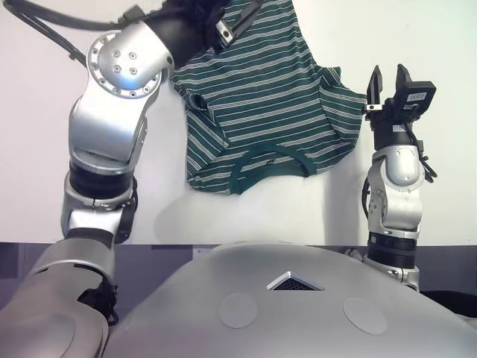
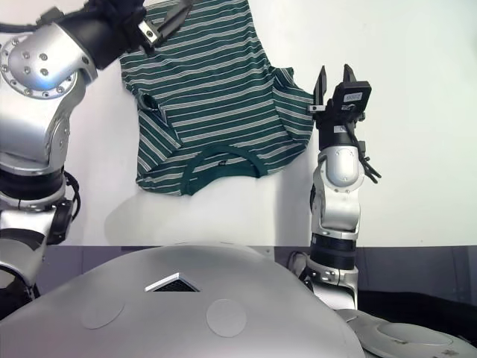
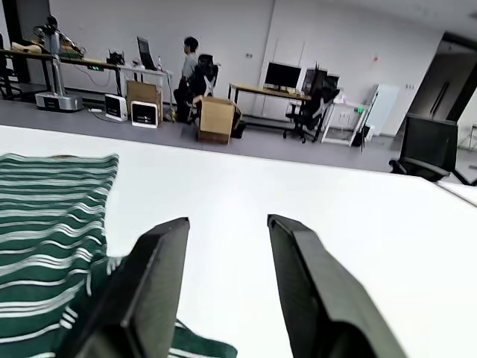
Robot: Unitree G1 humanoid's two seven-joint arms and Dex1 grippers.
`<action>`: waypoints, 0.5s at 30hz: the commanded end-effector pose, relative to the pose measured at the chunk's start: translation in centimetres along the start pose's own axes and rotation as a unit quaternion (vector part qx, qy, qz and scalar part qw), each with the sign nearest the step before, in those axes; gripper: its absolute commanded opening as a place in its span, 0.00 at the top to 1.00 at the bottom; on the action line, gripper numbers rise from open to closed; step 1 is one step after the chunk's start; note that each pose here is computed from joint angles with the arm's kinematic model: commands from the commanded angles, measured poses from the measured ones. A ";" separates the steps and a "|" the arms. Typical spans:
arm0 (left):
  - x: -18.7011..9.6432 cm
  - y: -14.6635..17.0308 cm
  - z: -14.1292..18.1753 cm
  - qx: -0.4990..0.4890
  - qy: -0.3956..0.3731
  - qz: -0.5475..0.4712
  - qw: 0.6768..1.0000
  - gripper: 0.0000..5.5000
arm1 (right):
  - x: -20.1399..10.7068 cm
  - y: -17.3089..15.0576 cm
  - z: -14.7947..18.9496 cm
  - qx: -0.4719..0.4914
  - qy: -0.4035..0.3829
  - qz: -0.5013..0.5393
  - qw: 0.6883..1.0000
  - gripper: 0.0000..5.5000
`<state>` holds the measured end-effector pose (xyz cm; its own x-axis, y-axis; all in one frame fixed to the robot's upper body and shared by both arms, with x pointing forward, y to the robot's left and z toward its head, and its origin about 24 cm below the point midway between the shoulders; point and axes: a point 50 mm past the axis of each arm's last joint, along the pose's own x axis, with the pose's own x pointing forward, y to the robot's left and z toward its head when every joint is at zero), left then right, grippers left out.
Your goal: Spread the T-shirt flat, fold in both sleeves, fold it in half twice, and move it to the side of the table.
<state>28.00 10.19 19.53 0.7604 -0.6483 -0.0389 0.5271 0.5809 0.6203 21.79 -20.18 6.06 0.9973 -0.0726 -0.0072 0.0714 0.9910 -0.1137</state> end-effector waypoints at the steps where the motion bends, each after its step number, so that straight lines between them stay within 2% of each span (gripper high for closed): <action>1: 3.0 -3.4 3.8 0.524 -0.176 -0.222 0.804 0.38 | -0.3 -1.2 -5.6 0.176 0.198 -0.034 0.964 0.65; 3: 3.3 -4.3 3.2 0.523 -0.190 -0.239 0.796 0.38 | 0.0 -1.1 -5.8 0.192 0.221 -0.037 0.956 0.65; 7: 3.5 -5.9 1.9 0.503 -0.201 -0.256 0.801 0.38 | 0.6 -1.1 -6.6 0.213 0.269 -0.033 0.939 0.65; 11: 4.0 -6.0 0.9 0.496 -0.209 -0.261 0.801 0.38 | 2.2 -0.1 -6.2 0.221 0.299 0.001 0.928 0.65; 15: 3.9 -6.3 0.2 0.477 -0.211 -0.260 0.813 0.38 | 1.6 0.9 -6.1 0.200 0.336 0.024 0.920 0.65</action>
<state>27.51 3.72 15.77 0.2172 -0.9118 -0.3484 0.0449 -0.3472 0.9367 25.15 -20.80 2.33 0.8716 0.0281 -0.4894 0.1346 0.9463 0.2941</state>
